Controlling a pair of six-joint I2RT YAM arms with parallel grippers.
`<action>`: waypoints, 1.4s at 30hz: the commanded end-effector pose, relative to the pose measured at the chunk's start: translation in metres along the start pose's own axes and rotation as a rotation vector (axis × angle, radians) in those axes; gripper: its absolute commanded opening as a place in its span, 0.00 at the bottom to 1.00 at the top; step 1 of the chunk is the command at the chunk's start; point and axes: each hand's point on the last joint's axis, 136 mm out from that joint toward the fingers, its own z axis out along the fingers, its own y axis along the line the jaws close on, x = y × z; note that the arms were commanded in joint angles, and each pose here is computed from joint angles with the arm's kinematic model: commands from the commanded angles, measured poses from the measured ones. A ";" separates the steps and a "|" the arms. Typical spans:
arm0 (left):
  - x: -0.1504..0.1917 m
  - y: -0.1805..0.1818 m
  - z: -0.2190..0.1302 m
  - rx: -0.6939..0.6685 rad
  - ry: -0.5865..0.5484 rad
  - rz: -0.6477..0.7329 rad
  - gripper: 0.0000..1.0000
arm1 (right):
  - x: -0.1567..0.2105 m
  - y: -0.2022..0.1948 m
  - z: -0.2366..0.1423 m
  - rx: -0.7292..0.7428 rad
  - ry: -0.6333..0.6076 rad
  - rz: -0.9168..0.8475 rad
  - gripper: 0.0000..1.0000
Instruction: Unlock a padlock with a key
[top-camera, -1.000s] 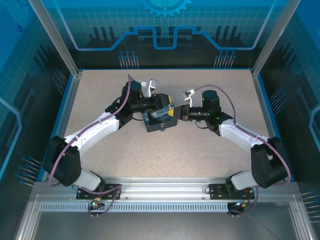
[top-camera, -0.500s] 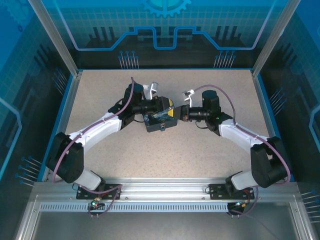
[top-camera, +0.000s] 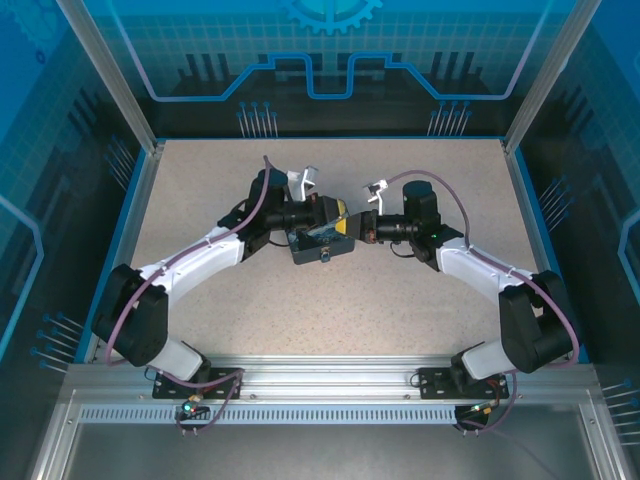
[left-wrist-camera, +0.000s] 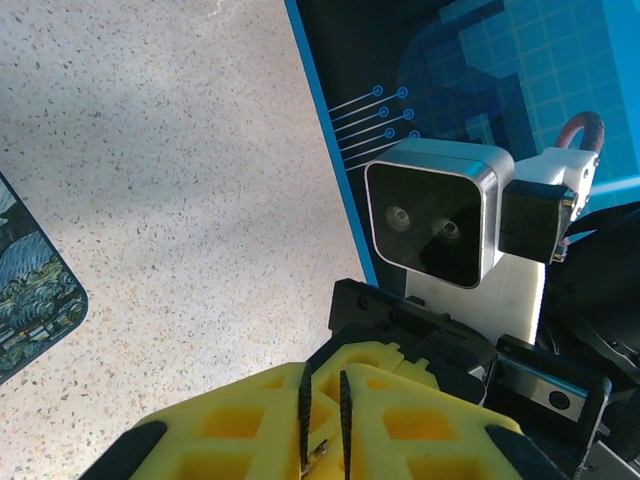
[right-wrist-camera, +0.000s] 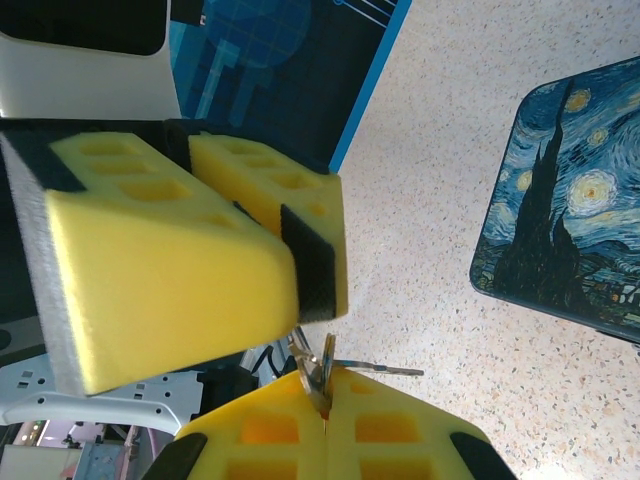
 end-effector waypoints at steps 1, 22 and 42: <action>0.009 0.004 0.004 0.013 0.025 0.015 0.14 | -0.009 0.007 -0.001 -0.018 -0.009 -0.008 0.00; -0.014 -0.013 -0.002 0.034 -0.072 0.091 0.00 | -0.024 0.006 -0.061 0.016 -0.186 0.122 0.68; -0.030 -0.020 -0.001 0.058 -0.133 -0.060 0.00 | -0.043 0.041 -0.044 -0.008 -0.234 -0.084 0.48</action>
